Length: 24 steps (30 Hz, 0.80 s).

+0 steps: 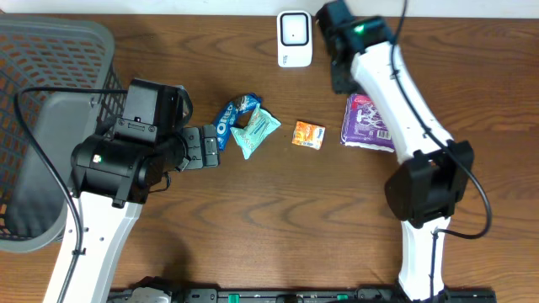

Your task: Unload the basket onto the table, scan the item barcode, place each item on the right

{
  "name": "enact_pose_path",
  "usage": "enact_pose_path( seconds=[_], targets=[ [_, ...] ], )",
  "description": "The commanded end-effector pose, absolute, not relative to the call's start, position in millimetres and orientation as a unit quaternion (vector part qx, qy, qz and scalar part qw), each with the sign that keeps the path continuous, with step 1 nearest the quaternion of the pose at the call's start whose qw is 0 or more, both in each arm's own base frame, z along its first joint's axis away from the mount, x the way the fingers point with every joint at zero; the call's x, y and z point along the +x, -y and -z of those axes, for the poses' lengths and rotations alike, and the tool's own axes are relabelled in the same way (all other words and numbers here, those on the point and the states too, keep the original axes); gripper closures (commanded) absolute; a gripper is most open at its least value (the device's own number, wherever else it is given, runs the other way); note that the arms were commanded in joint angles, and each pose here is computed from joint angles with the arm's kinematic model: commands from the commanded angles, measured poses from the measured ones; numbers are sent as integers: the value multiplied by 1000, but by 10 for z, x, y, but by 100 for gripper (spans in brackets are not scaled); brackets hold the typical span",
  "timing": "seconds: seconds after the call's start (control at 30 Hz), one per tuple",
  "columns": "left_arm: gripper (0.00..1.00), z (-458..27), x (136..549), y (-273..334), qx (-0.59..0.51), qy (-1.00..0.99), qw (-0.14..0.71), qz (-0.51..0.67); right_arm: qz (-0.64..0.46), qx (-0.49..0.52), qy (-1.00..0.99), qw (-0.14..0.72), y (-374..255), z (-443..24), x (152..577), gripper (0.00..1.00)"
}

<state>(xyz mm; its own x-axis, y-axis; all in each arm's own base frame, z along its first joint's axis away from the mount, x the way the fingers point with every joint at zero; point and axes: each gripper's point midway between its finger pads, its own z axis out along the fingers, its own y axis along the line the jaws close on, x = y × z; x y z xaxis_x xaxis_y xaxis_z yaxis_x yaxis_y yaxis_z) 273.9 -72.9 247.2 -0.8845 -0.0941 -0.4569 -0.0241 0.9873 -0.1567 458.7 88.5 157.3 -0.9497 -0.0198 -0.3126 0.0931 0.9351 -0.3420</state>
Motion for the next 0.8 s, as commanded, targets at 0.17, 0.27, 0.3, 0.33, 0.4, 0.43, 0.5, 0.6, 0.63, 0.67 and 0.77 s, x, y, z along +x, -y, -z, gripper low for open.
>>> enact_pose_path(
  seconds=[0.17, 0.27, 0.3, 0.33, 0.4, 0.43, 0.5, 0.6, 0.63, 0.67, 0.77],
  targets=[
    [2, -2468, 2744, 693, -31, -968, 239, 66, 193, 53, -975, 99, -47, -1879, 4410, 23],
    [2, -2468, 2745, 693, -31, -968, 239, 66, 128, 103, -983, 80, 236, -1787, 4404, 15],
    [2, -2468, 2744, 693, -31, -968, 239, 66, 69, 110, -989, 72, 260, -1734, 4417, 14],
    [2, -2468, 2744, 693, -31, -968, 239, 66, 31, 110, -991, 69, 262, -1711, 4429, 16],
    [2, -2468, 2744, 693, -31, -968, 239, 66, -76, 119, -988, 63, 302, -1670, 4450, 27],
    [2, -2468, 2744, 694, -31, -968, 239, 66, -99, 131, -985, 60, 351, -1662, 4445, 36],
    [2, -2468, 2745, 693, -31, -968, 239, 66, -123, 157, -979, 49, 490, -1601, 4398, 59],
    [2, -2468, 2744, 693, -31, -968, 239, 66, -125, 178, -976, 19, 669, -1426, 4257, 68],
    [2, -2468, 2745, 693, -32, -968, 239, 66, -126, 176, -976, 12, 689, -1372, 4225, 65],
    [2, -2468, 2745, 693, -31, -968, 239, 66, -127, 170, -977, -2, 698, -1254, 4170, 62],
    [2, -2468, 2745, 694, -31, -968, 239, 66, -134, 170, -976, -24, 654, -986, 4098, 62]
  ],
)
